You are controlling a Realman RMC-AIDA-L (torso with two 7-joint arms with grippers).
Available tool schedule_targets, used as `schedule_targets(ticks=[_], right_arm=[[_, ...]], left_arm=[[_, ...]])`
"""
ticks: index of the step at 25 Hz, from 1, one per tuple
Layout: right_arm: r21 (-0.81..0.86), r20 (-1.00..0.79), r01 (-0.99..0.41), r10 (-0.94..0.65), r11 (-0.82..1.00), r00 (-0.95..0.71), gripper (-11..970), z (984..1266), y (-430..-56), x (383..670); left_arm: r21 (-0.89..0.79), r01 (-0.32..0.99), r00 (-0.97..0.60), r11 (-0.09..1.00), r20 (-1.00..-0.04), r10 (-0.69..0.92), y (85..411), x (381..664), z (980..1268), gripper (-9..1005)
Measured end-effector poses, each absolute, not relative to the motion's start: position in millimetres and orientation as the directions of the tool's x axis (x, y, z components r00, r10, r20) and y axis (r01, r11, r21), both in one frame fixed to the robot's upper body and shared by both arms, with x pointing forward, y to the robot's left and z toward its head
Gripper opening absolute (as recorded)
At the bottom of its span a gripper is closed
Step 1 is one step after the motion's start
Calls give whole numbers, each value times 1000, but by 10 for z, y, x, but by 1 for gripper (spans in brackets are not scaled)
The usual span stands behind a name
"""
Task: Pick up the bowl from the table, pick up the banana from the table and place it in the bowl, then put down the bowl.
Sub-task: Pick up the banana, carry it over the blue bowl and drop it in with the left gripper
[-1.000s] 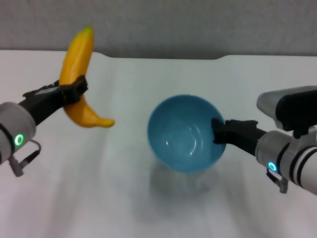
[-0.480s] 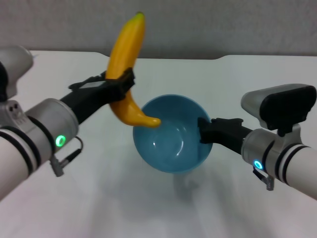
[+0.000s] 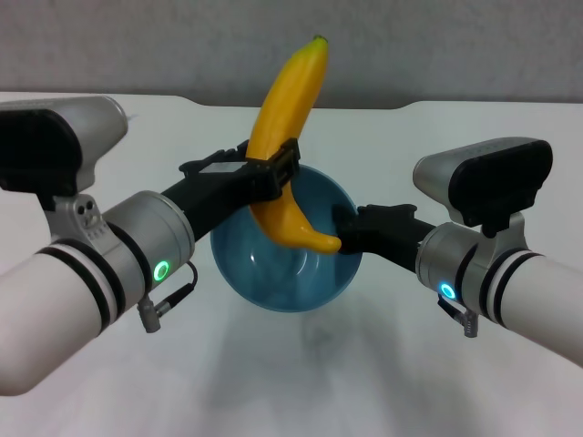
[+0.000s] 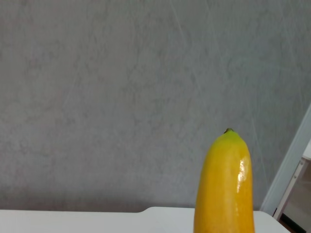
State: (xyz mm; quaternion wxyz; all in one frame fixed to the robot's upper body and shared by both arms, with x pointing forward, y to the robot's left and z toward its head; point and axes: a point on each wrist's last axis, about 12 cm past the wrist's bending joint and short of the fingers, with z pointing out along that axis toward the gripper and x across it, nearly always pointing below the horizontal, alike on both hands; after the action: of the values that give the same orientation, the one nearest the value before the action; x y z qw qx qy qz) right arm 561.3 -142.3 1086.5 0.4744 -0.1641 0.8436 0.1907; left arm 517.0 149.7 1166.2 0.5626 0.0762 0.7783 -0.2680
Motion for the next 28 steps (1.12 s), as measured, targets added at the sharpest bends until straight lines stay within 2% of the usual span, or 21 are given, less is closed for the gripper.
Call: schedule_targets(ticks=[16, 28], right_arm=[[169, -870, -470, -93, 866, -484, 99, 10913, -1387, 5603], [171, -866, -465, -93, 869, -491, 104, 10898, -1400, 5592]], left_arm=[[-308, 444, -357, 841, -922, -149, 1430, 5191, 11504, 629], [-269, 464, -294, 844, -945, -139, 1439, 5151, 11510, 670]])
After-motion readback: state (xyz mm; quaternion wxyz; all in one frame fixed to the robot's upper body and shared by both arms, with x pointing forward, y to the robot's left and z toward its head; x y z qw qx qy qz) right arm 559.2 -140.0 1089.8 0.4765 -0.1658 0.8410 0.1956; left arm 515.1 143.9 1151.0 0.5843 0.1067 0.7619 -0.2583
